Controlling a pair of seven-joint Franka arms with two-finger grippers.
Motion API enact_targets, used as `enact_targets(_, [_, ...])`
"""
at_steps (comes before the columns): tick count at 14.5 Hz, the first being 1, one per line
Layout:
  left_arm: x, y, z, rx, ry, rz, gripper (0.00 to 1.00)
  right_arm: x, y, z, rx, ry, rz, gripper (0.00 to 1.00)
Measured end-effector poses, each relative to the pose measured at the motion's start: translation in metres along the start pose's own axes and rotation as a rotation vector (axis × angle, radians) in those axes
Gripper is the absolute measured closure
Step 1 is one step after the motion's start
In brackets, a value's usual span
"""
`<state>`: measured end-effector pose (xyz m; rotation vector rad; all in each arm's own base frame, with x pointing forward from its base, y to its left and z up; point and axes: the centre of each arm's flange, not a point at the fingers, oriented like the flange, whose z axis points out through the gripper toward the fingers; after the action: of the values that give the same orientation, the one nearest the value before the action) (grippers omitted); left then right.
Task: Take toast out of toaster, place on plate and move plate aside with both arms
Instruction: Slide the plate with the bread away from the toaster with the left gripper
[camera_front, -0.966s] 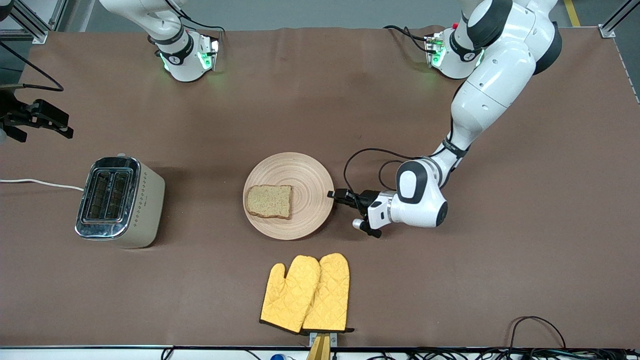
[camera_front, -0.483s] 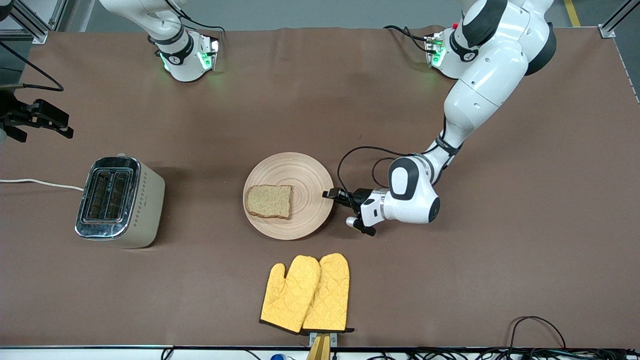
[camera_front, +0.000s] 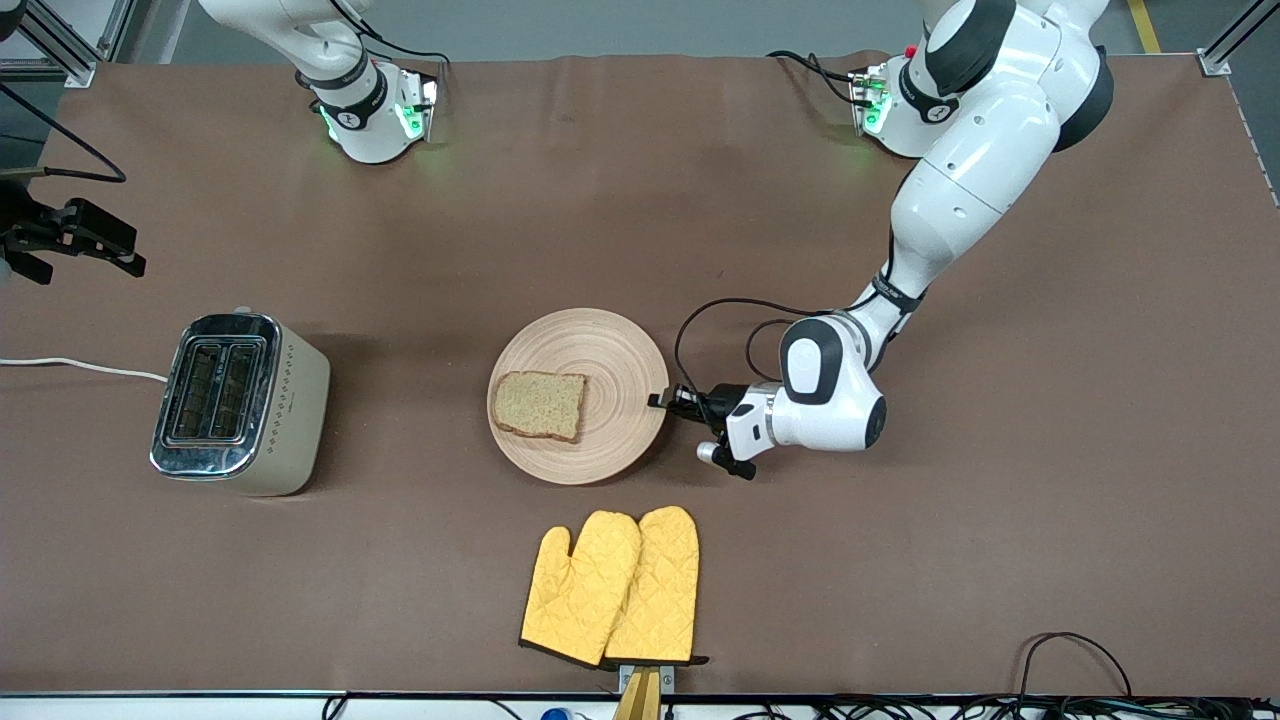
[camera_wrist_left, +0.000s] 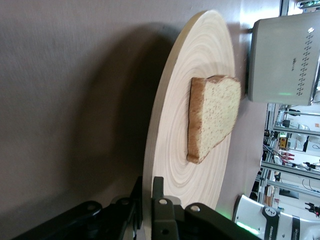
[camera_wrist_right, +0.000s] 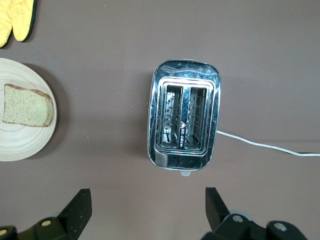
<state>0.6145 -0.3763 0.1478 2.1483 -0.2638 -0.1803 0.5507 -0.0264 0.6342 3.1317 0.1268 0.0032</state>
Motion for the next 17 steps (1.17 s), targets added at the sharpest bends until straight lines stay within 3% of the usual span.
enact_targets(6, [0.024,0.037,-0.060,0.004,0.083,0.042,0.91,0.000,0.001,0.000,0.000,0.000,0.001,0.00])
enact_targets(11, [0.041,0.052,-0.171,-0.017,0.159,0.055,0.91,0.000,0.000,0.000,0.000,0.000,-0.001,0.00])
enact_targets(17, [0.029,0.003,-0.297,-0.089,0.167,-0.002,0.91,0.000,-0.001,0.000,0.000,0.000,-0.003,0.00])
